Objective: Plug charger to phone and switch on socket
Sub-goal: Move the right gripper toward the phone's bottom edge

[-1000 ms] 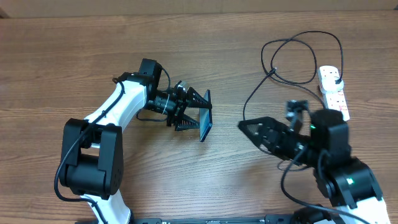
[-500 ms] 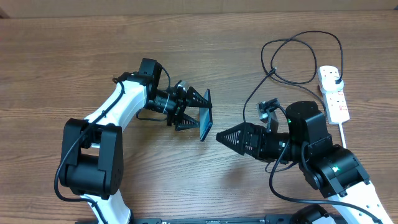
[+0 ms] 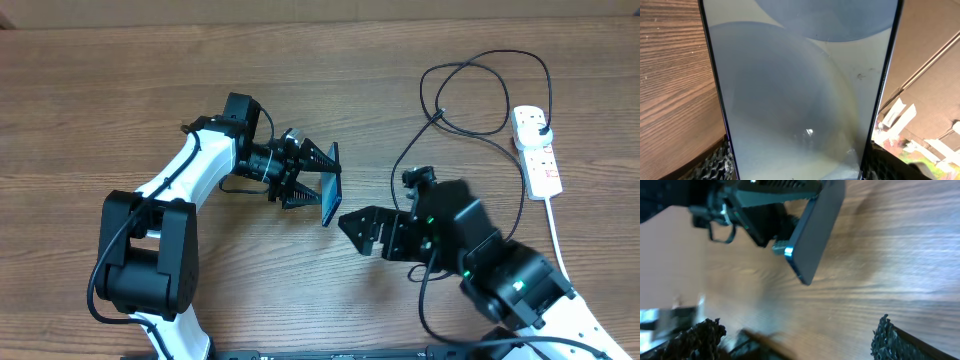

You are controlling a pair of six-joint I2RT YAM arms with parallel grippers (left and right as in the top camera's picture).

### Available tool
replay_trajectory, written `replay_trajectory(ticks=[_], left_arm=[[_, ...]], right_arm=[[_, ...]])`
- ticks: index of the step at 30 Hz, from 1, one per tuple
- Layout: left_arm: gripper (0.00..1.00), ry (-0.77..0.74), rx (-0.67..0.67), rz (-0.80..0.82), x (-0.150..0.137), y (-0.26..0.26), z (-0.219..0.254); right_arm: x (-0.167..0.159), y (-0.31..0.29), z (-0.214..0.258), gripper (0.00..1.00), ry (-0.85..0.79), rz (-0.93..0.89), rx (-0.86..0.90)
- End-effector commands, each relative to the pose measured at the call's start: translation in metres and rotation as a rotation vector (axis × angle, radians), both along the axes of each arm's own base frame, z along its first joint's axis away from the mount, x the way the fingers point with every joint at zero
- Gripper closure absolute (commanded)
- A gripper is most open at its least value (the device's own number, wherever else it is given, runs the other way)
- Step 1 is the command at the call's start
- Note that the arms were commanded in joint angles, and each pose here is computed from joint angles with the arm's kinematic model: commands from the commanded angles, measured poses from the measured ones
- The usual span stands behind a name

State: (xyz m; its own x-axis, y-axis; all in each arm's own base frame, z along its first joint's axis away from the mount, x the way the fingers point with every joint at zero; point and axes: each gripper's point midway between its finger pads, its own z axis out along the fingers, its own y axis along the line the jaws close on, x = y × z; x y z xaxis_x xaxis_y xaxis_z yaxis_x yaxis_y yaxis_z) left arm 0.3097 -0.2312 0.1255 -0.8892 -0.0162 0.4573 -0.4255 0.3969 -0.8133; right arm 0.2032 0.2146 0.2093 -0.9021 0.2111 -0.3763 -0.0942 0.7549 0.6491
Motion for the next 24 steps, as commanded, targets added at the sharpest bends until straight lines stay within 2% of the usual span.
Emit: replay_trajectory(ticks=[1,9,20,24], left_arm=[[0.36,0.000,-0.057,0.004,0.006,-0.002,0.013],[0.36,0.000,-0.057,0.004,0.006,-0.002,0.013],[0.36,0.000,-0.057,0.004,0.006,-0.002,0.013],[0.36,-0.001,-0.057,0.004,0.006,-0.002,0.013]], right_arm=[[0.020,-0.013,0.010,0.00,-0.123,-0.196,-0.098],[0.028,0.003,-0.016,0.00,-0.205,-0.325,-0.259],[0.054,0.041,-0.049,0.00,-0.218,-0.335,-0.276],[0.058,0.047,-0.054,0.12,-0.220,-0.335,-0.270]])
